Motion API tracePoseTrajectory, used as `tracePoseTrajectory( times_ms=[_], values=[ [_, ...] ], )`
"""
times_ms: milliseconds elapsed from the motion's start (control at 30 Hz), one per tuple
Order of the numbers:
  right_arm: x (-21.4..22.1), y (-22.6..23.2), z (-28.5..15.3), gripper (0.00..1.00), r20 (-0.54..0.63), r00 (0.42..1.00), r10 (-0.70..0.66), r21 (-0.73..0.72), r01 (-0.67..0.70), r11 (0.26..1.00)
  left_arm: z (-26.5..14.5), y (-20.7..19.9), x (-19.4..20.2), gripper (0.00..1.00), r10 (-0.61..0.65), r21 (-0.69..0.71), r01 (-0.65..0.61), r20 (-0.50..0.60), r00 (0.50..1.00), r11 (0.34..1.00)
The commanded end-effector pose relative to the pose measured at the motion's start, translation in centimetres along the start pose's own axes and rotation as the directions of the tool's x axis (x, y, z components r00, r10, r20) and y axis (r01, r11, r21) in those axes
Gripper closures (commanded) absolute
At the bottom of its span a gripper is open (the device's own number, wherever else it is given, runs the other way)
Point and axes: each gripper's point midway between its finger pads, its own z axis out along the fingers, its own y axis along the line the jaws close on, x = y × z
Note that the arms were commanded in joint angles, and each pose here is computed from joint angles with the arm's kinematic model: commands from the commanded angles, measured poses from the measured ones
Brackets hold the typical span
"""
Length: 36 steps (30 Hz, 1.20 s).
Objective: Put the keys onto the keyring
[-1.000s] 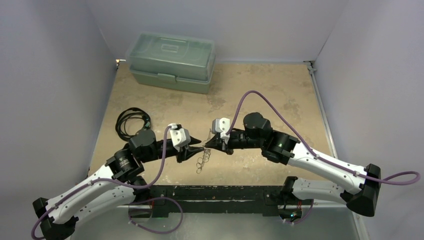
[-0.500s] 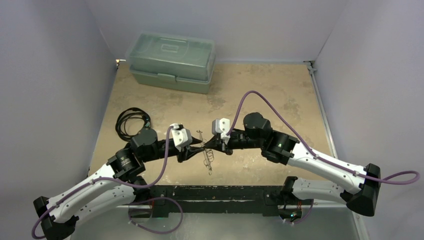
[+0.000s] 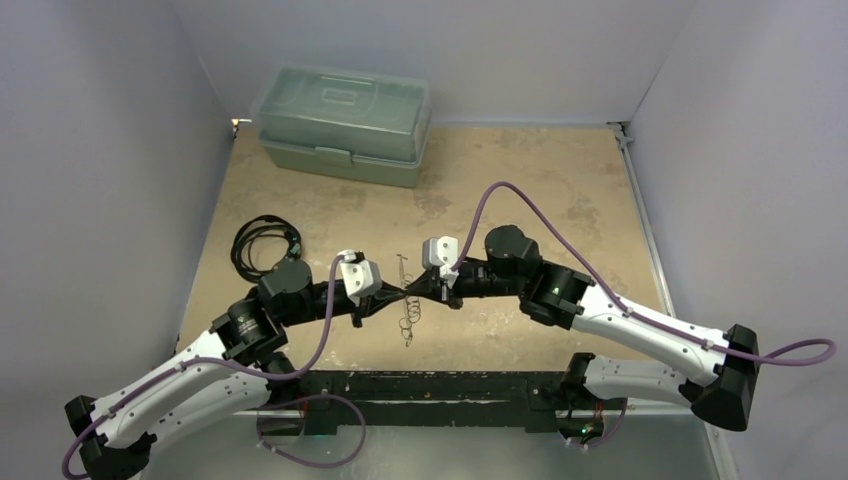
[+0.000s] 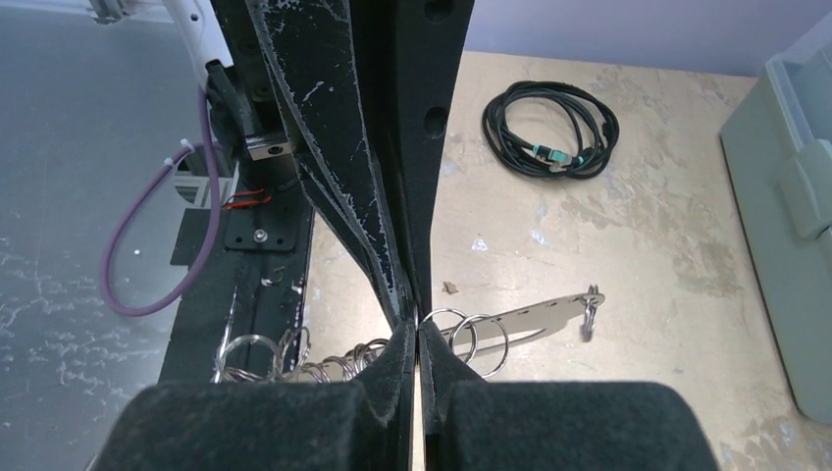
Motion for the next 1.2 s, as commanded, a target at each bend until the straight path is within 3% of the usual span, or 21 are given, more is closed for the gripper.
tracePoseTrajectory(
  times_ms=[0,100,200,400,500,633,767,900,1000,1167],
  values=[
    [-1.0,0.5,0.6,1.0,0.051,0.999,-0.016,-0.031,0.018,0.999,-0.2,0.1,-2.5,0.99,0.044,-0.003,-0.044,0.079,0.996,0.999],
    [-0.9,0.5,0.8,1.0,0.053,0.999,-0.013,-0.035,0.015,0.999,-0.2,0.3,-2.6,0.85,0.042,-0.014,-0.04,0.081,0.996,0.999],
    [-0.9,0.6,0.9,1.0,0.053,0.999,-0.008,-0.042,0.011,0.999,-0.3,0.3,-2.6,0.81,0.043,-0.017,-0.041,0.084,0.996,0.999],
    [-0.6,1.0,1.0,1.0,0.051,0.999,0.003,-0.059,0.0,0.998,-0.4,0.5,-2.8,0.9,0.046,-0.025,-0.044,0.089,0.995,0.999],
    [-0.8,1.1,1.2,1.0,0.068,0.998,0.002,-0.067,0.003,0.998,-0.5,0.4,-3.1,1.0,0.052,-0.024,-0.05,0.103,0.993,0.998],
    [-0.4,1.2,1.4,1.0,0.064,0.998,0.01,-0.073,-0.006,0.997,-0.8,0.4,-3.3,1.0,0.063,-0.024,-0.06,0.127,0.99,0.998],
    [-0.6,0.8,1.4,0.71,0.066,0.998,0.019,-0.051,-0.016,0.999,-1.2,0.3,-3.3,1.0,0.078,-0.031,-0.075,0.144,0.987,0.997],
    [-1.6,0.0,0.5,0.55,0.097,0.995,-0.001,0.011,0.0,1.0,-1.7,0.6,-3.5,1.0,0.099,-0.055,-0.091,0.162,0.982,0.994],
    [-2.4,-0.7,-0.2,0.5,0.122,0.992,-0.024,0.062,0.017,0.998,-1.9,0.7,-3.7,1.0,0.106,-0.061,-0.097,0.169,0.98,0.993],
    [-4.2,-0.4,-1.4,0.5,0.191,0.98,-0.061,0.077,0.047,0.996,-2.0,0.8,-3.7,1.0,0.112,-0.071,-0.101,0.172,0.979,0.992]
  ],
)
